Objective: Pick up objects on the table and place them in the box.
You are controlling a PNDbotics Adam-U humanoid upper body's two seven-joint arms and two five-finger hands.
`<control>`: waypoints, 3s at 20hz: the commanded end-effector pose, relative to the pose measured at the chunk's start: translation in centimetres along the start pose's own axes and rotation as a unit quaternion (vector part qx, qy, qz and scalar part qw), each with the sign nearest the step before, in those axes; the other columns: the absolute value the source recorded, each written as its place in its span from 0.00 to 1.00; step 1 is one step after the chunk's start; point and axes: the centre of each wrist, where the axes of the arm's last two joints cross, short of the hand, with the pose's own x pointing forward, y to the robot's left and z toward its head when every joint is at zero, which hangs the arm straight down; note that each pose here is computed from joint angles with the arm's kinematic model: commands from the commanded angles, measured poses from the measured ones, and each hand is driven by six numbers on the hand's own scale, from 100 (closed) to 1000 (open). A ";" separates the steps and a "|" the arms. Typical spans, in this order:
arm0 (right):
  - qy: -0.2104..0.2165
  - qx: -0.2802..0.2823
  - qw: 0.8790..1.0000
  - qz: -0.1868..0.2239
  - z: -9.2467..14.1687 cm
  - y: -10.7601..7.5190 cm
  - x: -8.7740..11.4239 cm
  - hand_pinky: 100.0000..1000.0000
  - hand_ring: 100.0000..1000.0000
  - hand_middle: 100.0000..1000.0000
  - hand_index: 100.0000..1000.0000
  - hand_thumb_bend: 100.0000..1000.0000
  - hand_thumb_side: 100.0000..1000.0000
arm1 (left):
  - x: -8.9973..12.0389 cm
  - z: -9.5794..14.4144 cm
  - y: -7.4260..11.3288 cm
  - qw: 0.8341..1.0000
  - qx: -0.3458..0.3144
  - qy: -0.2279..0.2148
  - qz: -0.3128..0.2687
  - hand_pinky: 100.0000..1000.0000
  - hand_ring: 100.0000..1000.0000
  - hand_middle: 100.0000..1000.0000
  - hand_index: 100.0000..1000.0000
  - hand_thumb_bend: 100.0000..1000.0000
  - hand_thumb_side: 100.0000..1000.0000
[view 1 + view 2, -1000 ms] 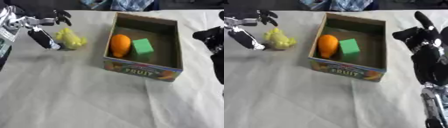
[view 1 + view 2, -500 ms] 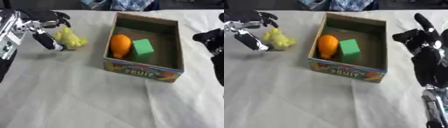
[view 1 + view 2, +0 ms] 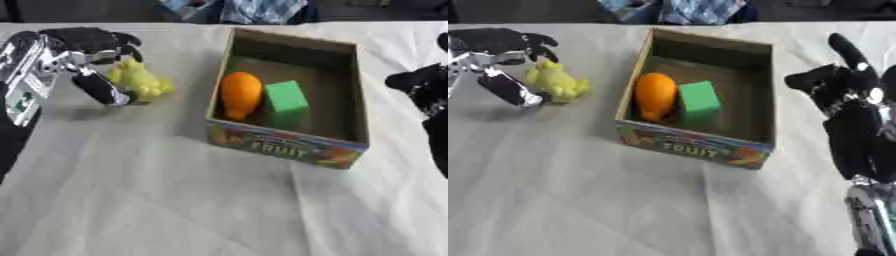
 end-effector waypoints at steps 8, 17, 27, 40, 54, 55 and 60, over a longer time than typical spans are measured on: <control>-0.014 0.007 1.000 0.006 -0.6 0.1 0.7 0.78 0.68 0.53 0.98 0.29 1.00 | -0.9 0.1 0.2 1.000 0.001 0.016 0.001 0.57 0.76 1.00 0.85 0.23 0.35; -0.015 0.009 1.000 0.003 -0.6 0.2 0.6 0.78 0.68 0.52 0.98 0.29 1.00 | -1.2 -0.2 -0.5 1.000 0.000 0.026 0.008 0.56 0.75 1.00 0.84 0.19 0.33; -0.012 0.011 1.000 0.002 -0.5 0.3 0.6 0.78 0.68 0.52 0.98 0.29 1.00 | -1.4 -0.6 -1.2 0.998 0.036 0.052 0.016 0.46 0.67 1.00 0.75 0.05 0.28; -0.010 0.011 1.000 0.001 -0.4 0.2 0.6 0.78 0.68 0.52 0.98 0.30 1.00 | -1.2 -0.3 -0.7 0.997 0.055 0.055 0.017 0.32 0.55 1.00 0.68 0.00 0.07; -0.016 0.005 1.000 -0.006 -0.5 0.0 0.7 0.78 0.68 0.52 0.98 0.29 1.00 | 1.7 1.4 3.9 0.988 0.149 0.023 -0.007 0.15 0.45 1.00 0.62 0.00 0.01; -0.017 0.005 1.000 -0.006 -0.5 0.0 0.7 0.78 0.68 0.52 0.97 0.29 1.00 | 2.2 1.6 4.4 0.987 0.159 0.014 -0.007 0.15 0.45 1.00 0.62 0.00 0.02; -0.019 0.004 1.000 -0.009 -0.6 0.0 0.7 0.78 0.68 0.52 0.97 0.29 1.00 | 4.5 2.3 6.3 0.980 0.196 -0.020 0.000 0.12 0.44 1.00 0.62 0.00 0.07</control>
